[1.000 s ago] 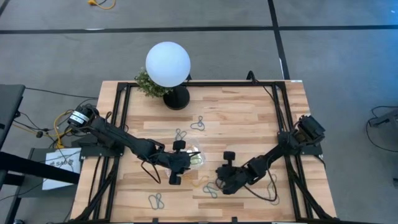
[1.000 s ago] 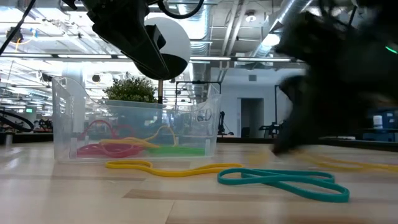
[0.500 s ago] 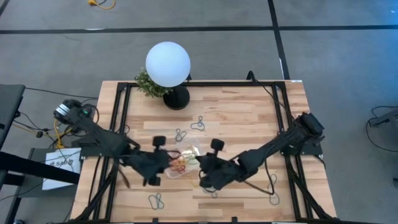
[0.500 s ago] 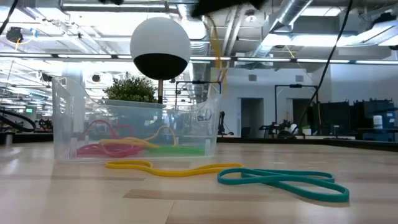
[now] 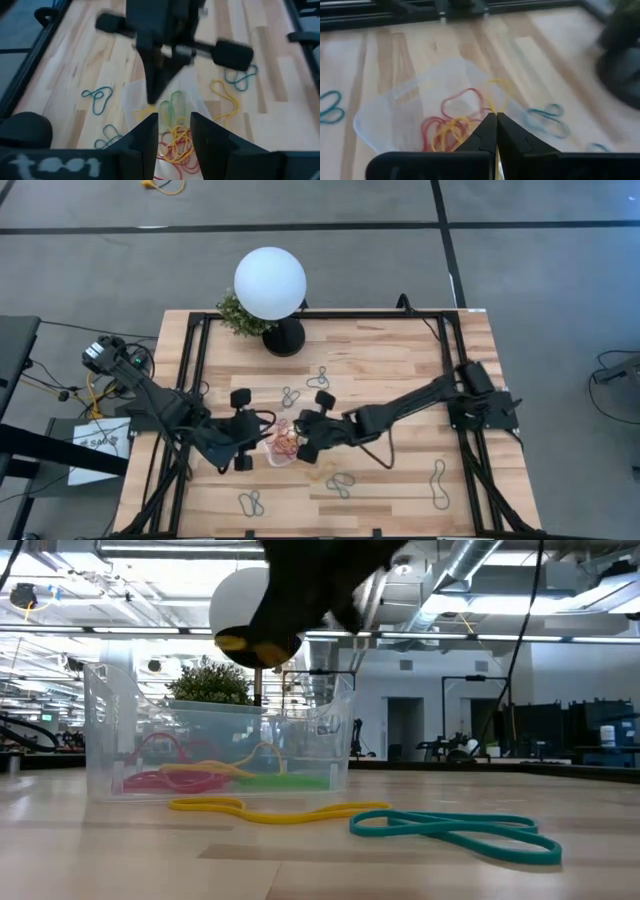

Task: Pick and place items into bin
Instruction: Put the yellow rubber band into the transparent bin

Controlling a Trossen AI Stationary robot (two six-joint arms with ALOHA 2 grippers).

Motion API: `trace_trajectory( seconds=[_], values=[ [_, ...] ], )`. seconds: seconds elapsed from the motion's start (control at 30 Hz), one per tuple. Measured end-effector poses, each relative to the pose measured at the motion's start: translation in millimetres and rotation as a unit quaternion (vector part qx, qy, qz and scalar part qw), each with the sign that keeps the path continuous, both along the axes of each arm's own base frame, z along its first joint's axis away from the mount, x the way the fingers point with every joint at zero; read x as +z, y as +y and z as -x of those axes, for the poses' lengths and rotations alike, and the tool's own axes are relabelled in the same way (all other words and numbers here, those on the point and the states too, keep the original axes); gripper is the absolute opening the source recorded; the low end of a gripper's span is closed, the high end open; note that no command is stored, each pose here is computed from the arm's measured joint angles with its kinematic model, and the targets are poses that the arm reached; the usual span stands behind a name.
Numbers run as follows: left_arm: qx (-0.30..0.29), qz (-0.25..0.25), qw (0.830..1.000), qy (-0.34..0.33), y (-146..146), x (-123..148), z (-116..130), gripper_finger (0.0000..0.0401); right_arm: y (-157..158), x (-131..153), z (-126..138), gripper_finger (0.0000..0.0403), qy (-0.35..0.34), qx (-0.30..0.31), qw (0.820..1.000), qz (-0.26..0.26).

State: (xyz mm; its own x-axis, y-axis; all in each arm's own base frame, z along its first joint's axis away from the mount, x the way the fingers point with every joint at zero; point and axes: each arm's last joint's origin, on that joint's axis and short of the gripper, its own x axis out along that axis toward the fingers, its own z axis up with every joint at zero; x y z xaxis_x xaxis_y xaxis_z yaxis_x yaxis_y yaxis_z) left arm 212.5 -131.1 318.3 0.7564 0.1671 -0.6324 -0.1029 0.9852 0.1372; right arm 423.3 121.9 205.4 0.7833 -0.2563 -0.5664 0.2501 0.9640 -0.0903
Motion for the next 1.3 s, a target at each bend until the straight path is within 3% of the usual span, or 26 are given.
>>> trace_trajectory(
  seconds=[0.17,0.5,0.7,0.87,1.1,1.3],
  values=[
    [0.007,-0.035,0.999,0.01,-2.3,-7.8,-5.7,0.0105,-0.1,-40.4,-14.0,0.0001,0.019,0.009,1.0,-0.008],
    [0.02,-0.048,0.998,0.021,-3.9,-14.8,-9.2,0.0105,-1.0,-62.6,-26.8,0.001,0.038,0.014,0.999,-0.017],
    [0.023,-0.05,0.998,0.018,-3.8,-14.7,-9.2,0.0105,-12.9,-59.7,-31.9,0.0026,0.038,0.024,0.998,-0.042],
    [0.024,-0.05,0.998,0.018,-3.7,-14.7,-9.2,0.0105,-11.5,-55.6,-31.0,0.0052,0.046,0.056,0.997,-0.002],
    [0.032,-0.041,0.999,0.015,-3.7,-14.7,-9.3,0.0105,-0.8,-53.3,-28.5,0.0086,0.042,0.068,0.997,-0.006],
    [0.051,-0.019,0.999,0.008,-3.8,-14.6,-9.3,0.0105,19.3,-6.5,-19.6,0.0083,0.031,0.121,0.992,-0.026]
  ],
)
